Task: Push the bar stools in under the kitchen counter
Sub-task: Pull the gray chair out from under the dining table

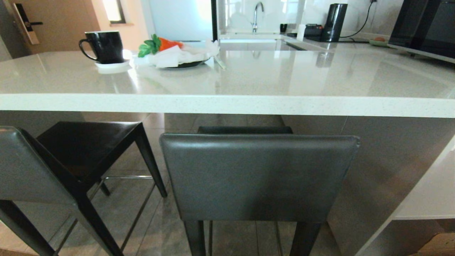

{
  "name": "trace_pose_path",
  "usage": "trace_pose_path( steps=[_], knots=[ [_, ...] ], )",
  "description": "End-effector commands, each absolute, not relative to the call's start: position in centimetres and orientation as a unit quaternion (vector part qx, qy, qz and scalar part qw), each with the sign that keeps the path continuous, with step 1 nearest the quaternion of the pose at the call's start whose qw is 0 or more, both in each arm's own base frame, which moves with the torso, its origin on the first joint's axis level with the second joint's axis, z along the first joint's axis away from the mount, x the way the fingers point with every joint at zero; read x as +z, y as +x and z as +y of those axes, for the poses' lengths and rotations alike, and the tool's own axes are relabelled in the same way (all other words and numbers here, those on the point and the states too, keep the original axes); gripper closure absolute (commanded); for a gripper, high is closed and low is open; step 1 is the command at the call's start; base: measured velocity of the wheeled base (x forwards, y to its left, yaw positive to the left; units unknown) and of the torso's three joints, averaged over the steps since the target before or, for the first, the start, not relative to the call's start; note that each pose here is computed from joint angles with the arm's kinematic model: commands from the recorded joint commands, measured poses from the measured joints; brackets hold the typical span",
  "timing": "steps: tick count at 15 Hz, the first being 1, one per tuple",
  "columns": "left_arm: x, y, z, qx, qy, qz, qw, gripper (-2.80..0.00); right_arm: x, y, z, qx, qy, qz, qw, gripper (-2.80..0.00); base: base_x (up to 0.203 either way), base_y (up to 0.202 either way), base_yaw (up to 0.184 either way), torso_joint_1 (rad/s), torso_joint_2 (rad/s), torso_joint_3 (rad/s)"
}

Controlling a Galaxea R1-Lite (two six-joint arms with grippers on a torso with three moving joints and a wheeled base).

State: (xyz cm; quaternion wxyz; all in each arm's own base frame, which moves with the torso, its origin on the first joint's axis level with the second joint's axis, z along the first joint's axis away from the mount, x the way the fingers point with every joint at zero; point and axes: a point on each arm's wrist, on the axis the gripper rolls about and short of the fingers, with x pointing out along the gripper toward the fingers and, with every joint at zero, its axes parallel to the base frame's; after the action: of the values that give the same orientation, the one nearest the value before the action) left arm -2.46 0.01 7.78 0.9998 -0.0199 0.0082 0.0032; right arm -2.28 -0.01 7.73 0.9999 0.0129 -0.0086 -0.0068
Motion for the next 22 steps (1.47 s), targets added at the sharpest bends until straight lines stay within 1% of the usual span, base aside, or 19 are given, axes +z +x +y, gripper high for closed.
trace_pose_path(
  steps=[1, 2, 15, 17, 19, 22],
  knots=[
    [7.8, -2.5, 0.0, 0.003, -0.021, 0.008, 1.000, -2.80, 7.7, -2.3, 0.0, -0.007, 0.014, -0.009, 1.000, 0.00, 0.000, 0.000, 0.000, 0.000, 0.00, 0.000],
    [7.8, -2.5, 0.0, 0.003, -0.021, 0.008, 1.000, -2.80, 7.7, -2.3, 0.0, -0.007, 0.014, -0.008, 1.000, -2.80, 0.000, 0.000, 0.000, 0.000, 0.00, 0.000],
    [7.8, -2.5, 0.0, 0.003, -0.015, 0.011, 1.000, -2.80, 7.8, -2.3, 0.0, -0.002, -0.001, -0.010, 1.000, -2.80, 0.000, 0.000, 0.000, 0.000, 0.00, 0.000],
    [7.9, -2.5, 0.0, -0.001, 0.001, 0.002, 1.000, -2.80, 7.6, -2.3, 0.0, -0.003, -0.006, -0.003, 1.000, -2.80, 0.000, 0.000, 0.000, 0.000, 0.00, 0.000],
    [8.0, -2.4, -0.1, -0.012, 0.025, -0.016, 0.999, -2.80, 9.2, -2.7, 0.1, 0.009, -0.023, -0.035, 0.999, -2.80, 0.000, 0.000, 0.000, 0.000, 0.00, 0.000],
    [7.9, -2.5, -0.1, -0.024, 0.049, 0.003, 0.999, -2.80, 12.2, -2.4, 0.3, 0.056, -0.018, -0.026, 0.998, -2.80, 0.000, 0.000, 0.000, 0.000, 0.00, 0.000]
  ],
)
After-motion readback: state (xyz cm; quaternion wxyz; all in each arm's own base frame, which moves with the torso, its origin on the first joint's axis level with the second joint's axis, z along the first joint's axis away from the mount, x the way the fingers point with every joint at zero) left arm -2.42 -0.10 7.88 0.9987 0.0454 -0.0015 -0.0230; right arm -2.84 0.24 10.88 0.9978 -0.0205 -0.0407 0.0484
